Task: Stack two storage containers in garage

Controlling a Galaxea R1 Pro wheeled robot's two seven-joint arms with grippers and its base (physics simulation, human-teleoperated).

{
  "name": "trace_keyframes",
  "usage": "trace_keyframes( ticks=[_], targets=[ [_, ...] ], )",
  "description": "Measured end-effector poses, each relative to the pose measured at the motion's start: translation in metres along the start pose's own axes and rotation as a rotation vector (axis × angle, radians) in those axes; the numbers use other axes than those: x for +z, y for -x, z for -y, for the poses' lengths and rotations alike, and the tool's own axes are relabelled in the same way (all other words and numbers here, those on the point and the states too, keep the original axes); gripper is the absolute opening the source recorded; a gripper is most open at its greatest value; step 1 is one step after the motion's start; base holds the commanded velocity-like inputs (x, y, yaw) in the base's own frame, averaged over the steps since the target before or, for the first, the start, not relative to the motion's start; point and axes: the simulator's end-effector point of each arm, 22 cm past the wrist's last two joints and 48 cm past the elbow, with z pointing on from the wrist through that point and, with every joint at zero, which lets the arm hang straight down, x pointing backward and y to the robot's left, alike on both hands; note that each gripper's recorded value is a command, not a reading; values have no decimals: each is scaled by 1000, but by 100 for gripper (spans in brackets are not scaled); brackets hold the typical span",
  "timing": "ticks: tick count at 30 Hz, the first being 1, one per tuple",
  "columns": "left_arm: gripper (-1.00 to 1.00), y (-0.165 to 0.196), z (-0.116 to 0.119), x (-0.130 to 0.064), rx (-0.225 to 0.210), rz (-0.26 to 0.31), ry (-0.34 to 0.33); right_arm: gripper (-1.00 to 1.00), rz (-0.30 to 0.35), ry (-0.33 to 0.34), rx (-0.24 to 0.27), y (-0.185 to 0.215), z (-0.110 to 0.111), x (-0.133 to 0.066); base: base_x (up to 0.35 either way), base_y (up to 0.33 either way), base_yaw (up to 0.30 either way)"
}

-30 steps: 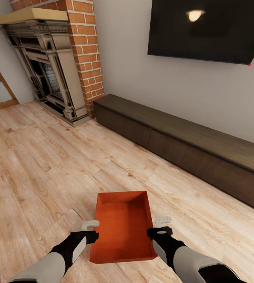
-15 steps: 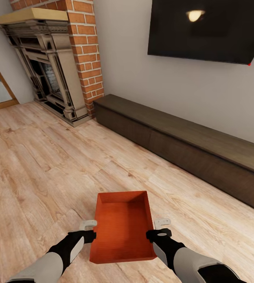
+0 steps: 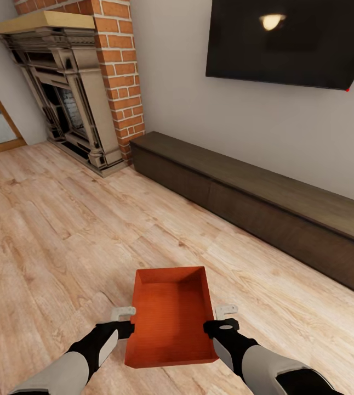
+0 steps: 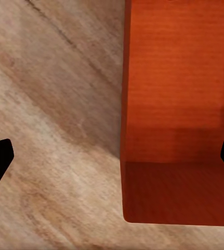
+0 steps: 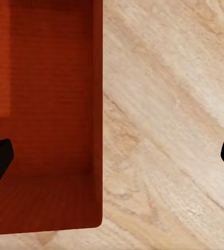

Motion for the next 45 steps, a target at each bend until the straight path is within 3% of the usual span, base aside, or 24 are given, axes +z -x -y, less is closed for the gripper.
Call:
trace_keyframes(
  ticks=[27, 45],
  targets=[
    [100, 0, 5, 0, -2, 0, -8, 100, 1, 0, -1, 0, 0, 0, 0, 0, 0],
    [100, -19, 5, 33, 1, -4, -10, 100, 2, 0, -4, -20, -6, 31, 0, 0, 0]
  ],
)
